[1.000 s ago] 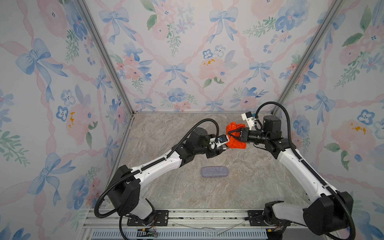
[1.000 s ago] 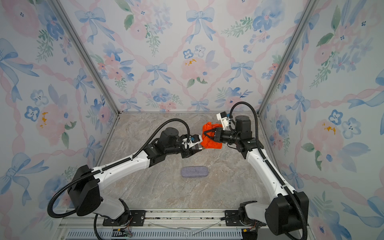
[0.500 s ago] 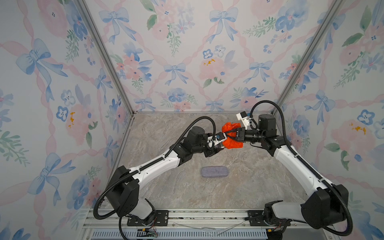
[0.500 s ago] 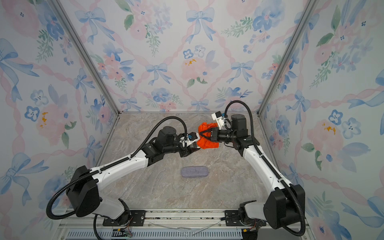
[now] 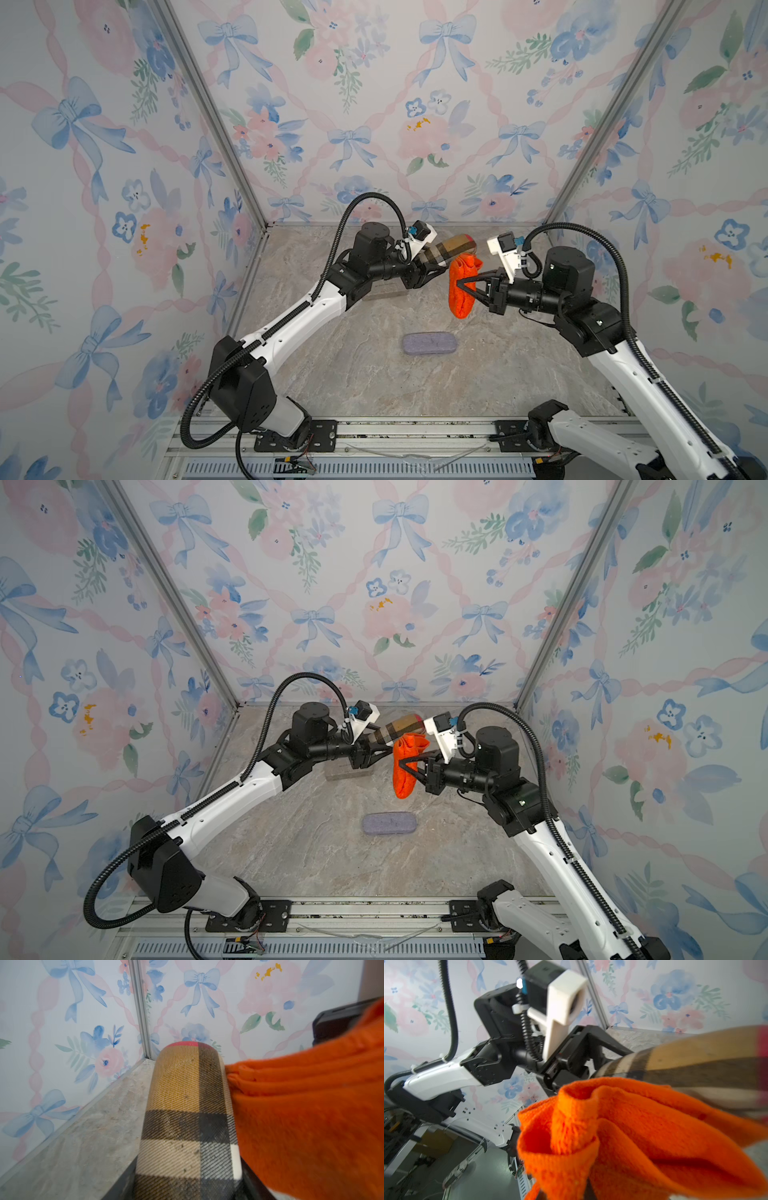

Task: Wipe the eyeglass case
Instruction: Wipe the dirt from the eyeglass case.

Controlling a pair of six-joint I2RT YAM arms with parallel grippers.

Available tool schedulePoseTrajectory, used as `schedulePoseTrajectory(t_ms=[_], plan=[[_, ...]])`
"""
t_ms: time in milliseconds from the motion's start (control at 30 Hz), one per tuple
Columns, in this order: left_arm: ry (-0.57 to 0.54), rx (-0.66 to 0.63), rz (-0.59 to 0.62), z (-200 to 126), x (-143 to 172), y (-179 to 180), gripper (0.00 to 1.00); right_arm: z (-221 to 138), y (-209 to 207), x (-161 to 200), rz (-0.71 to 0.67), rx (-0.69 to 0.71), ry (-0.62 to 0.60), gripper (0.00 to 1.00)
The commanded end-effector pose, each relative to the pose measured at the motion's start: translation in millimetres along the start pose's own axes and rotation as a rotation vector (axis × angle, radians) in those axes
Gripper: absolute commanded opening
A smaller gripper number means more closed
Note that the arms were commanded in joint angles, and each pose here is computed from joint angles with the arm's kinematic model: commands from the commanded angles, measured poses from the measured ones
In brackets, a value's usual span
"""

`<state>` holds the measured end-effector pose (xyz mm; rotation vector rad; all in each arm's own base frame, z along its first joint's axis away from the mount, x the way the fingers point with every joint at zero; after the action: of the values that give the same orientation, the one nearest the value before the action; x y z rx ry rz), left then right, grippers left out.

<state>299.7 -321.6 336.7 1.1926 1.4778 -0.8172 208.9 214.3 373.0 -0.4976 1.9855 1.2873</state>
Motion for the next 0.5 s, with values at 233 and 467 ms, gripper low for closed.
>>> schedulePoseTrajectory(t_ms=[233,467], plan=[[-0.079,0.306,-0.096,-22.2,-19.4,-45.6,0.32,11.1,-83.5,-5.2,-0.109,0.315,0.069,0.00],[-0.067,0.372,-0.131,-19.1,-9.8,-51.2,0.32,40.3,-47.1,0.5,-0.145,0.213,0.083,0.00]])
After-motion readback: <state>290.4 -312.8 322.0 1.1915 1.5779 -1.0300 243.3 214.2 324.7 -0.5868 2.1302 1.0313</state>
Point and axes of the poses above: each gripper's point midway between its finger pads, its own z axis out along the fingers, its own y axis along the line the jaws close on, x = y × z, the point moved 3 cm from there along -z, back along the fingers, and after that the axes turned 11 degrees about z, right-handed, at the moved point
